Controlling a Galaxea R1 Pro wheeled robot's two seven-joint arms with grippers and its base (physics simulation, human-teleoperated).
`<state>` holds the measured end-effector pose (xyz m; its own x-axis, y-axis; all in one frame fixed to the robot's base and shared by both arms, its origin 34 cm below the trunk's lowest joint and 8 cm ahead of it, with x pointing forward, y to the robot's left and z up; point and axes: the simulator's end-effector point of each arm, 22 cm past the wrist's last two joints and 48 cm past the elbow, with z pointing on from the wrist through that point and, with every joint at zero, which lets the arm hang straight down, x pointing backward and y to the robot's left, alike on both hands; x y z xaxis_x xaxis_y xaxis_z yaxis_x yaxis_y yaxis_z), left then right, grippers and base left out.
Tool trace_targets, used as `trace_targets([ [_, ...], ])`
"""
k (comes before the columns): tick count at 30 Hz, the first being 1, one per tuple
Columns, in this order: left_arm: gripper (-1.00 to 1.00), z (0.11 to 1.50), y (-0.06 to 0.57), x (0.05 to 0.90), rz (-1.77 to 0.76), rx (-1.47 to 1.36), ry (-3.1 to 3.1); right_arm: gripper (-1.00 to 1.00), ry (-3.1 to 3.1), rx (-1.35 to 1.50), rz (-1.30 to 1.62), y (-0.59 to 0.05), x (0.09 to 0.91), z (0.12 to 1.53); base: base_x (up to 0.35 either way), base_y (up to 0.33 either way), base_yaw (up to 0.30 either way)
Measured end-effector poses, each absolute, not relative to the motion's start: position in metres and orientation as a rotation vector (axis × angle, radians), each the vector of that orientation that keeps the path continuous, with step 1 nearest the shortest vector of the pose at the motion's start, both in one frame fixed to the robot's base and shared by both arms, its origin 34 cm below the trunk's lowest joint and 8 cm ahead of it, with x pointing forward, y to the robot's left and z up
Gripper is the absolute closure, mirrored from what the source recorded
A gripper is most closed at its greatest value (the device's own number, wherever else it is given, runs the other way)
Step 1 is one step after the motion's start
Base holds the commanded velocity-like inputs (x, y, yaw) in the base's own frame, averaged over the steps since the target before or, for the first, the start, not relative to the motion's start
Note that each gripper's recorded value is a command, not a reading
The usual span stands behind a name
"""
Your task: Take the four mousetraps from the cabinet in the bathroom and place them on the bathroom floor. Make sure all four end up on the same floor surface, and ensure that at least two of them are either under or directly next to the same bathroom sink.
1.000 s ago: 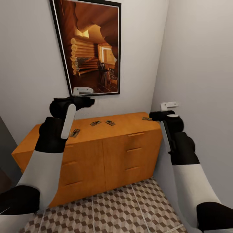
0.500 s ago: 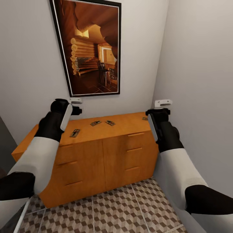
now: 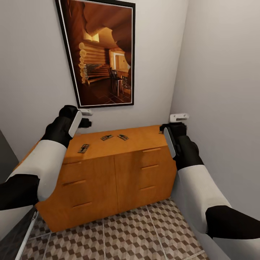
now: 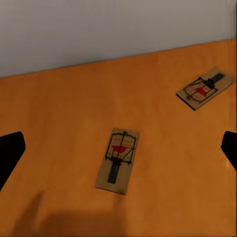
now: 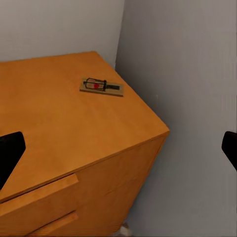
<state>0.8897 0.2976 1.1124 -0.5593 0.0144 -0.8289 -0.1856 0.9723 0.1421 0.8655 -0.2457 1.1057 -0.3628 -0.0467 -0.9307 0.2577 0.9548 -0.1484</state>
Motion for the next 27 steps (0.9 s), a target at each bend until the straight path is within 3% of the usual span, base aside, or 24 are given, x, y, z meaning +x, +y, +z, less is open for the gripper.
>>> trace_targets([
  [11,-1.00,1.104,0.272,0.899,-0.015,-0.163,2.294,-1.00,1.932,0.145,-0.286,-0.237,0.866,1.099,0.000,0.000,0.000],
  [27,-1.00,1.052,0.304,0.869,0.101,-0.224,2.566,-1.00,1.933,0.137,-0.286,-0.234,0.866,1.096,0.000,0.000,0.000],
])
